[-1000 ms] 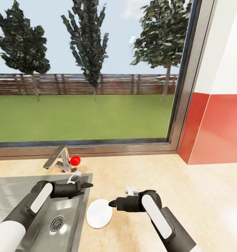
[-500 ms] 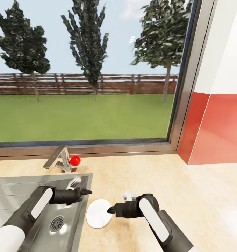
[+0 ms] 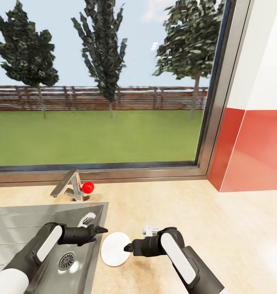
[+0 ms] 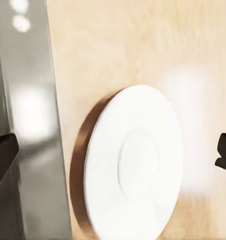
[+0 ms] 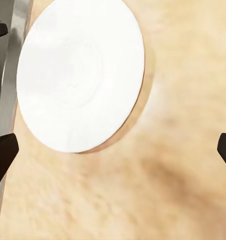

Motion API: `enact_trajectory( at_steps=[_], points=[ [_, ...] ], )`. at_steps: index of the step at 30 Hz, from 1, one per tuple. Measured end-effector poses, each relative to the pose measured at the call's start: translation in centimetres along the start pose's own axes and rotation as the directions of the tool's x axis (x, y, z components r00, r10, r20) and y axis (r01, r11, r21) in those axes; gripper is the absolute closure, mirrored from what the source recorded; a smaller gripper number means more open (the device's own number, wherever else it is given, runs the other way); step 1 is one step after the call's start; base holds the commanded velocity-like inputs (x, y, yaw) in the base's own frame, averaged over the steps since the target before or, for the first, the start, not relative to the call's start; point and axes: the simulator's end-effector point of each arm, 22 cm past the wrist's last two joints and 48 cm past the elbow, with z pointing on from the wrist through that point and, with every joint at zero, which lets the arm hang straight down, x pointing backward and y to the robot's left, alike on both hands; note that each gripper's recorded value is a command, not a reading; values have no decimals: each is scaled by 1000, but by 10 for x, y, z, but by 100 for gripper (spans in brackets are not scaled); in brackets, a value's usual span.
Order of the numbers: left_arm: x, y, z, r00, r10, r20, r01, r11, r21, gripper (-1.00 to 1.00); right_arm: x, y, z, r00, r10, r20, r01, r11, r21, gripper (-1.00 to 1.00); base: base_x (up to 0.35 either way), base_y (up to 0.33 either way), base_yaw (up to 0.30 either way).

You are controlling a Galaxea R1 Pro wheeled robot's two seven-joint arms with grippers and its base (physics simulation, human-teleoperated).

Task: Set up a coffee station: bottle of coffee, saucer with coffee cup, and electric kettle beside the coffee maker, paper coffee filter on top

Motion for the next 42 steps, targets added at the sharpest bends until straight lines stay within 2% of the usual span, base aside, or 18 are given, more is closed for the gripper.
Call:
enact_trajectory(
  at_steps=[10,16,35,42],
  points=[
    [14,0,6,1000,-6,-23,6,1000,8,-100,1,1,0,1000,-1,-1,1,1000,0,-100,0,0,0],
    [26,-9,20,999,-19,-48,20,999,25,-100,1,1,0,1000,-1,-1,1,1000,-2,-100,0,0,0],
    [27,-11,22,998,-23,-50,24,999,30,-100,1,2,0,1000,-2,-2,2,1000,-4,-100,0,0,0],
    [28,-13,23,998,-24,-51,26,999,35,-100,1,12,3,1000,0,-3,0,1000,-20,-100,0,0,0]
  ],
)
